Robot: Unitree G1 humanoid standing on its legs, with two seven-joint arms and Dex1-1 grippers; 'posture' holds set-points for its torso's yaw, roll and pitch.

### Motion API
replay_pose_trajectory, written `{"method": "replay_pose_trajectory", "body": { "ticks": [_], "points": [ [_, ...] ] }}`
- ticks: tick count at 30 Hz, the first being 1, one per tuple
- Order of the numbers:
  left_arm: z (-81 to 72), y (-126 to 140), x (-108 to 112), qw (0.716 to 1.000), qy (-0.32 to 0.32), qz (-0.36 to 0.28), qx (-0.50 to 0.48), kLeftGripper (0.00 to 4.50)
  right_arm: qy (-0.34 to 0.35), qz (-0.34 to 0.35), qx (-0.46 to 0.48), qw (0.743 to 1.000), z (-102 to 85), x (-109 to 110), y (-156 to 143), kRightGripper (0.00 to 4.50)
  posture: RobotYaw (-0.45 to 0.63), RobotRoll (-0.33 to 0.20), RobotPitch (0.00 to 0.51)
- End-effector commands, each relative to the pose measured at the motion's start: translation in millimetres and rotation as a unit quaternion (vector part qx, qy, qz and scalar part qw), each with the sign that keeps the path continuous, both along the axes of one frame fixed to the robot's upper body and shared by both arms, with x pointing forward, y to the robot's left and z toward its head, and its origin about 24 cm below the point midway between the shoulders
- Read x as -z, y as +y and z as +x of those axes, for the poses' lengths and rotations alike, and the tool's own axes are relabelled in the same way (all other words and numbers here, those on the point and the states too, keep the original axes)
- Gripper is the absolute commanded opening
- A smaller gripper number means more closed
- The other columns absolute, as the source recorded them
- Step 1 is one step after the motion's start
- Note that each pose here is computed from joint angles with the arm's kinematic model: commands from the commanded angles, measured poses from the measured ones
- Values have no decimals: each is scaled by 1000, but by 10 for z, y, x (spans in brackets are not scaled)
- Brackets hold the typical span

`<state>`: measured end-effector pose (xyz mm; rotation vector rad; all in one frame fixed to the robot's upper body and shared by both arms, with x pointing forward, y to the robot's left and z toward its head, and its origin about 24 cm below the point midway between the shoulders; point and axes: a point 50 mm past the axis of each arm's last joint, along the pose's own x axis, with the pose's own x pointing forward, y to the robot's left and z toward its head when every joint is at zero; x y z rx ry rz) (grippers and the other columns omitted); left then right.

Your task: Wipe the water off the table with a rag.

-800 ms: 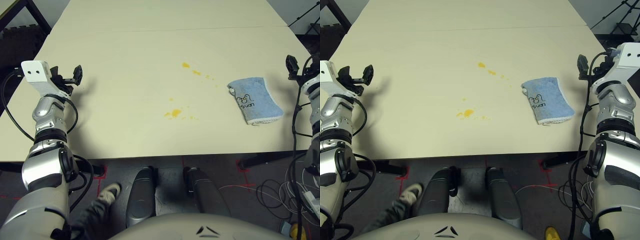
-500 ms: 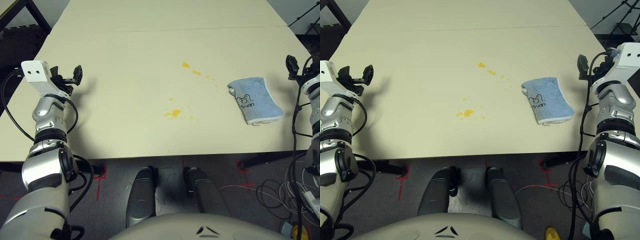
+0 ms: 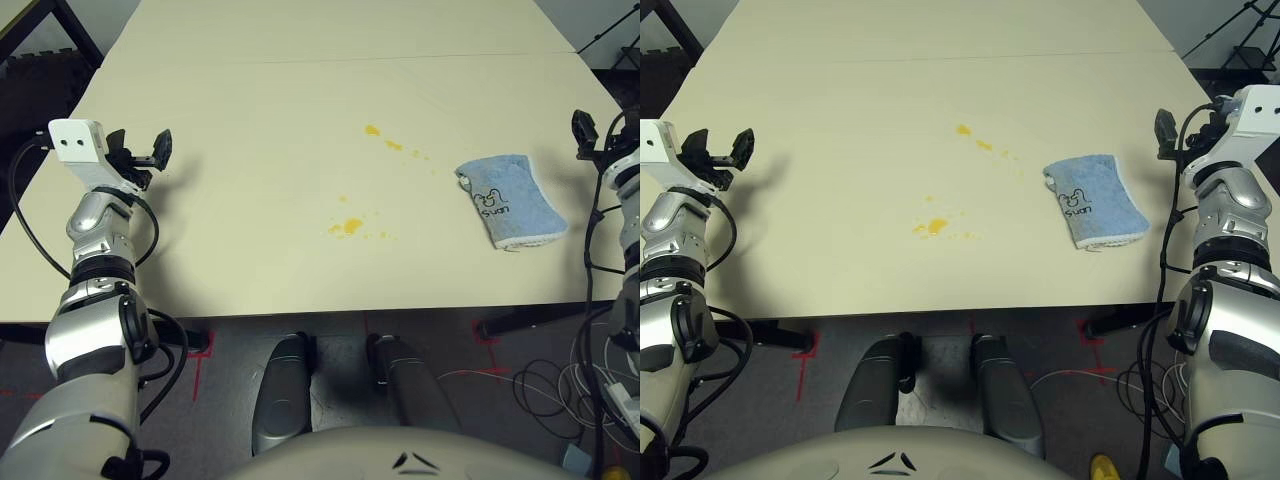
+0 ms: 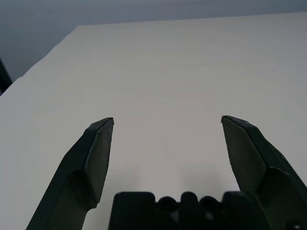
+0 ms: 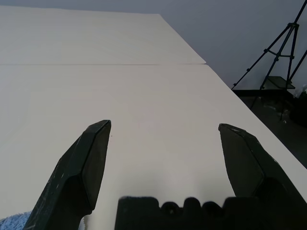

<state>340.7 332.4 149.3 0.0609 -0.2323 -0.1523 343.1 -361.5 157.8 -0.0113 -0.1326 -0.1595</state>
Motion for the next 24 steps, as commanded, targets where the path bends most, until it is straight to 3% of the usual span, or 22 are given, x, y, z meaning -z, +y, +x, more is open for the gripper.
{"method": "replay_pose_trajectory", "body": {
  "ticks": [1, 5, 12, 19, 24],
  "points": [
    [-35, -85, -11, 997, -7, -20, 76, 4500, 2, 10, 4, 1000, -7, 66, 12, 4472, 135, 0, 179],
    [-135, -219, -45, 982, 5, -11, 189, 4500, 4, 11, -2, 1000, 15, 79, 50, 4472, 150, 0, 176],
    [-405, -443, 28, 932, 80, 46, 350, 4500, 8, 9, -5, 1000, 27, 71, 56, 4472, 193, 0, 164],
    [-502, -567, 74, 899, 106, 100, 413, 4500, 16, 4, -10, 1000, 31, 74, 55, 4472, 226, 0, 155],
    [-511, -602, 83, 892, 104, 118, 423, 4500, 54, -4, -42, 998, 30, 40, 30, 4472, 220, 0, 162]
  ]
}}
